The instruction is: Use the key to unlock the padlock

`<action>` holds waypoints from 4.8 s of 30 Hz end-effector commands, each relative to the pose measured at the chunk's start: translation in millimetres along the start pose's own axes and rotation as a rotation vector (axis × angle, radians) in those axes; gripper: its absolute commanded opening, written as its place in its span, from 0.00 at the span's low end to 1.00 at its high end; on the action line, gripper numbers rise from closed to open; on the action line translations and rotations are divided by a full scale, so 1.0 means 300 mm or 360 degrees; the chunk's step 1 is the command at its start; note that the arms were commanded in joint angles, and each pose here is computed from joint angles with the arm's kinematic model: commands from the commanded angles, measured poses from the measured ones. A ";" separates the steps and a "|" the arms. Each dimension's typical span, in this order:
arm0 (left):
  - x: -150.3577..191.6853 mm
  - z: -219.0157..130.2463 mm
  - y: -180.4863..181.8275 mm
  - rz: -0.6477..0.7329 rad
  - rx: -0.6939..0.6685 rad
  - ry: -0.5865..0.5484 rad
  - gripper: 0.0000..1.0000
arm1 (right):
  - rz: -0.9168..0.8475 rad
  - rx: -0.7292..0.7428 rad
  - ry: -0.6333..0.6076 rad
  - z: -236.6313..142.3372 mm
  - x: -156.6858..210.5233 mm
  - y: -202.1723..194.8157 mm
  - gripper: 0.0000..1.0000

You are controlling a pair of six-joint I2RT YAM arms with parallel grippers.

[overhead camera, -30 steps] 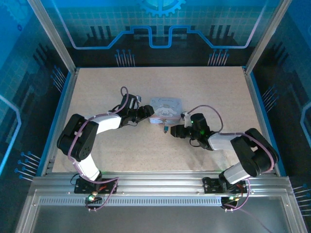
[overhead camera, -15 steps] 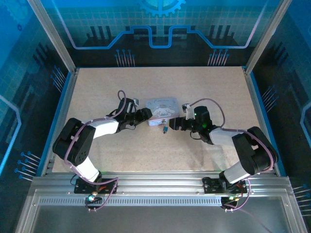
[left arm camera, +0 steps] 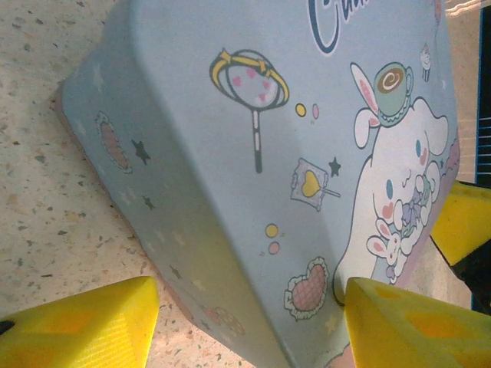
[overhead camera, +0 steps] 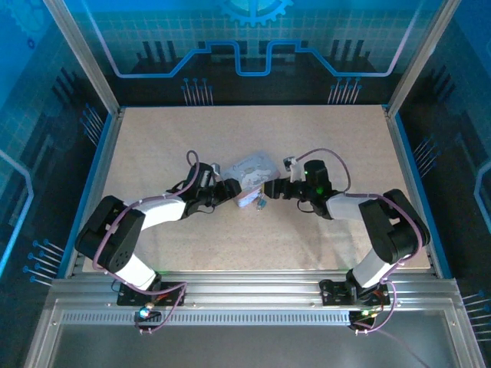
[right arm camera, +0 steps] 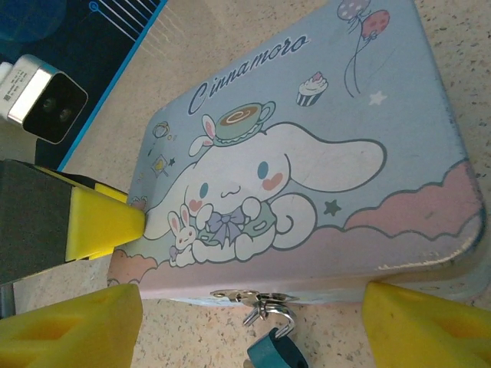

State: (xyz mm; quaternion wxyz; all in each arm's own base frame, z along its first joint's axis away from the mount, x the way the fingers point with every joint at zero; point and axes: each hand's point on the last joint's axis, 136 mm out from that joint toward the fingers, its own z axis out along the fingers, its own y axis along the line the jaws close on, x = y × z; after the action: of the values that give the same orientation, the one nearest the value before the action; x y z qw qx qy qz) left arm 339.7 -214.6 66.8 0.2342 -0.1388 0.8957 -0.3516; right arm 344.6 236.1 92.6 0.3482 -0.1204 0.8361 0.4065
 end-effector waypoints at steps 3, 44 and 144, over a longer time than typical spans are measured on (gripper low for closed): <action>0.068 -0.009 0.079 -0.0050 -0.0144 0.0079 0.66 | -0.0007 -0.0111 -0.0007 -0.037 0.035 0.021 0.76; 0.075 -0.001 0.082 -0.0078 -0.0131 0.0079 0.66 | 0.0038 -0.0325 0.0206 0.144 0.162 0.032 0.57; 0.027 -0.205 0.013 0.0066 -0.0138 -0.0184 0.81 | 0.0169 0.0037 0.0134 -0.128 0.067 0.019 0.05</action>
State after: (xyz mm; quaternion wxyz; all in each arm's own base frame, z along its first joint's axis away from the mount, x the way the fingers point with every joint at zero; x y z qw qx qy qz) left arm 308.2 -192.9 101.4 0.2738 -0.1560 0.8898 -0.3300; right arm 324.2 220.2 103.8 0.3095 -0.0787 0.8439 0.4312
